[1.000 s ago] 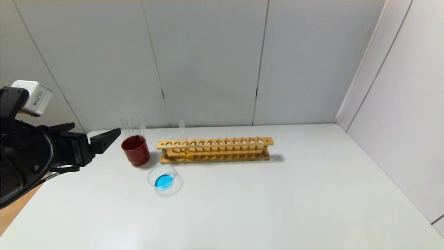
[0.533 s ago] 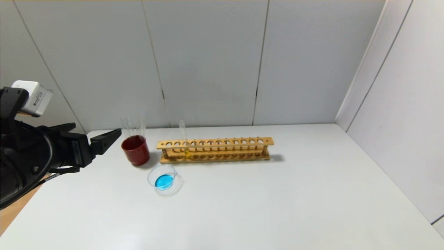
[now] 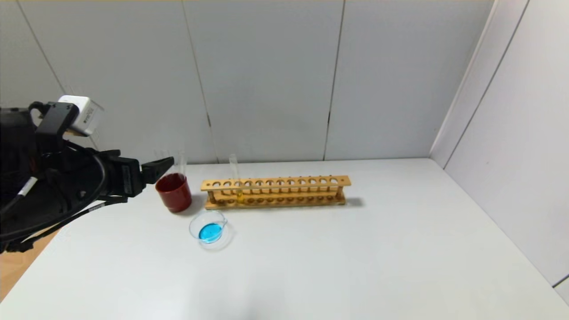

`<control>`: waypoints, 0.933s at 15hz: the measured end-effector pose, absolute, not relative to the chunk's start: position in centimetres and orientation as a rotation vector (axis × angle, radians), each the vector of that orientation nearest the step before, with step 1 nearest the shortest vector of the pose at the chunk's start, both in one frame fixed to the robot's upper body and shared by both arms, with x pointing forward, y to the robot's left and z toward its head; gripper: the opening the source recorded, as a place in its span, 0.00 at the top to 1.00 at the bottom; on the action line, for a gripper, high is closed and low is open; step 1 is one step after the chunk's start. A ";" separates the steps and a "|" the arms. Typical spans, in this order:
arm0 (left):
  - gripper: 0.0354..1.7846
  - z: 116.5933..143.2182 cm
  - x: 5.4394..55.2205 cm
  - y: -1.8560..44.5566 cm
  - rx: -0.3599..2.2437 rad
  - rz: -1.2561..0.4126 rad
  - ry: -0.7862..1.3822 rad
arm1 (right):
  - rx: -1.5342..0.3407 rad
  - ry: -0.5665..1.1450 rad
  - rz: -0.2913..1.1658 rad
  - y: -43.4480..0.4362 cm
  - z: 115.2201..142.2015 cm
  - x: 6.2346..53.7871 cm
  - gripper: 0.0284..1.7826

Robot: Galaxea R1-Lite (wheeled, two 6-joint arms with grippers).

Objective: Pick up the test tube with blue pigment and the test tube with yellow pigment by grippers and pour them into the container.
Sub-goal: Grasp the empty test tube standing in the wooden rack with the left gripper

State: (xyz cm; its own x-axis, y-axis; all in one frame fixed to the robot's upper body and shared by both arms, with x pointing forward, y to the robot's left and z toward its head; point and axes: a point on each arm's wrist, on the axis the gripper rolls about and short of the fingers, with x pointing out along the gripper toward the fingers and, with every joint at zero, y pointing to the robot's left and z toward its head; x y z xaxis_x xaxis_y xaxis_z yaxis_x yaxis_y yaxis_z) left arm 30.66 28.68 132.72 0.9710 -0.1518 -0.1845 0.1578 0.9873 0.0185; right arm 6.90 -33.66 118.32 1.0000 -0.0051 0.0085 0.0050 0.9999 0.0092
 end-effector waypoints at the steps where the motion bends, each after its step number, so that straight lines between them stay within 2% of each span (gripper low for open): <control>1: 0.02 132.5 31.4 28.5 0.034 -0.161 0.197 | 0.009 -0.009 -0.005 -33.7 118.3 6.9 0.02; 8: 0.02 129.5 37.5 26.0 0.042 -0.224 0.180 | 0.009 -0.009 -0.005 -33.7 118.3 6.9 0.02; 14: 0.02 126.3 40.6 24.7 0.036 -0.299 0.243 | 0.009 -0.009 -0.005 -33.7 118.3 6.9 0.02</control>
State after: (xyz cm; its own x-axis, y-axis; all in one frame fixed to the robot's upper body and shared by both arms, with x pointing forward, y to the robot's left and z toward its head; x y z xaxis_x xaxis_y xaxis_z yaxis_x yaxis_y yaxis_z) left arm 40.63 24.72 126.28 0.9265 -0.2877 -0.2425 0.2964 0.9551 -0.0005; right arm 6.90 -33.66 118.32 0.9999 -0.0053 0.0085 0.0052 0.9999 0.0092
